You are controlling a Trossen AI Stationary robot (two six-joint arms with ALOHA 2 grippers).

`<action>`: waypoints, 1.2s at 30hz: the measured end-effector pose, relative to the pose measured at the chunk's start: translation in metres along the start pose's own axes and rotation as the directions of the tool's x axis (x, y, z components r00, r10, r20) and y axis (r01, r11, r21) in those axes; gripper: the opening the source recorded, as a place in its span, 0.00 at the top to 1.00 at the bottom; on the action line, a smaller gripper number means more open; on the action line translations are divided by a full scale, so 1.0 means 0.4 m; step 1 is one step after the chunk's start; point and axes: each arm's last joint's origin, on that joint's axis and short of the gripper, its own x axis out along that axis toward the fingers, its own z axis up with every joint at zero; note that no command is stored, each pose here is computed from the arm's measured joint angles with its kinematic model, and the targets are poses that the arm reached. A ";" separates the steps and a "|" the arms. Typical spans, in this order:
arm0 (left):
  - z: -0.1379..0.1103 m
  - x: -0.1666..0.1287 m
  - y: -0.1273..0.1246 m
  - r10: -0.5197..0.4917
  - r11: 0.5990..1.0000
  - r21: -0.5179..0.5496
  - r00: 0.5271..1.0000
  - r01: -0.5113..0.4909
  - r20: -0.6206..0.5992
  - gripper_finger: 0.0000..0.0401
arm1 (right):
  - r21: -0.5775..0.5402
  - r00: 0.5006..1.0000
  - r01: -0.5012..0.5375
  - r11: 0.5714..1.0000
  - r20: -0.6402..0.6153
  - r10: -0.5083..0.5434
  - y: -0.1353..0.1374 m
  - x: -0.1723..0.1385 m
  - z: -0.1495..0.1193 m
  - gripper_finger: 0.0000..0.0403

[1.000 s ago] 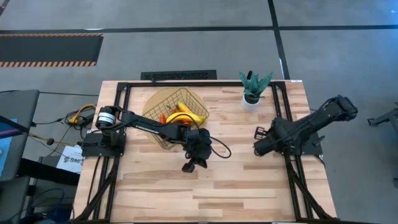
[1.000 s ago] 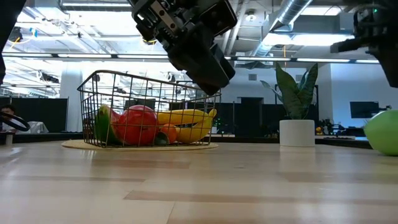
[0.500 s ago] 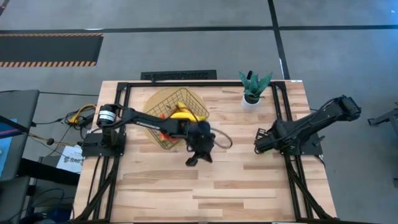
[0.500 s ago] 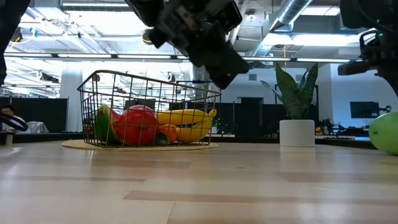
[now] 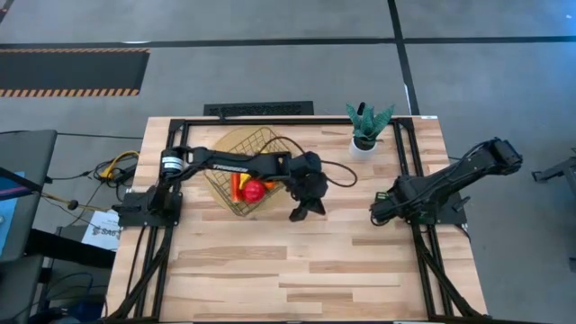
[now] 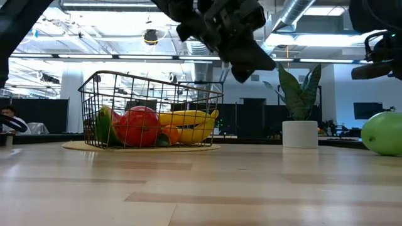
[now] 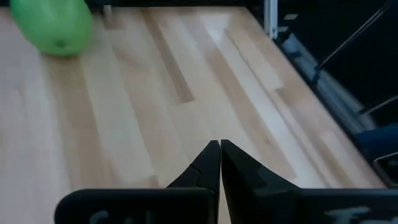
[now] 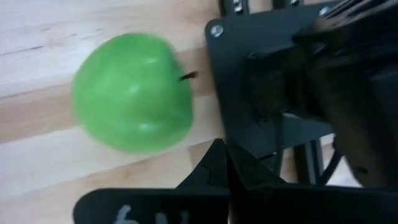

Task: Build produce basket
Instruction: Put the green apple into the wire basket

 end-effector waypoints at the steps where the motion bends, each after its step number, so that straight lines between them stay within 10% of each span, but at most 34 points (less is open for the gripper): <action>1: 0.008 -0.004 -0.001 0.011 1.000 0.016 1.000 -0.011 -0.011 1.00 | -0.002 1.000 0.007 1.000 0.012 -0.007 0.000 0.001 0.000 1.00; 13: 0.000 -0.074 0.037 0.085 0.995 -0.032 0.982 -0.091 -0.167 1.00 | -0.077 0.967 0.133 0.988 0.228 -0.112 0.082 0.064 -0.043 1.00; 26: -0.011 -0.077 0.039 0.122 0.992 0.005 0.969 -0.124 -0.216 1.00 | -0.033 0.970 -0.201 0.979 0.131 0.204 0.209 0.119 -0.117 1.00; 36: 0.000 -0.076 0.053 0.205 0.979 0.053 0.962 -0.199 -0.180 1.00 | -0.033 0.968 -0.140 0.990 0.203 0.144 0.126 0.029 -0.056 1.00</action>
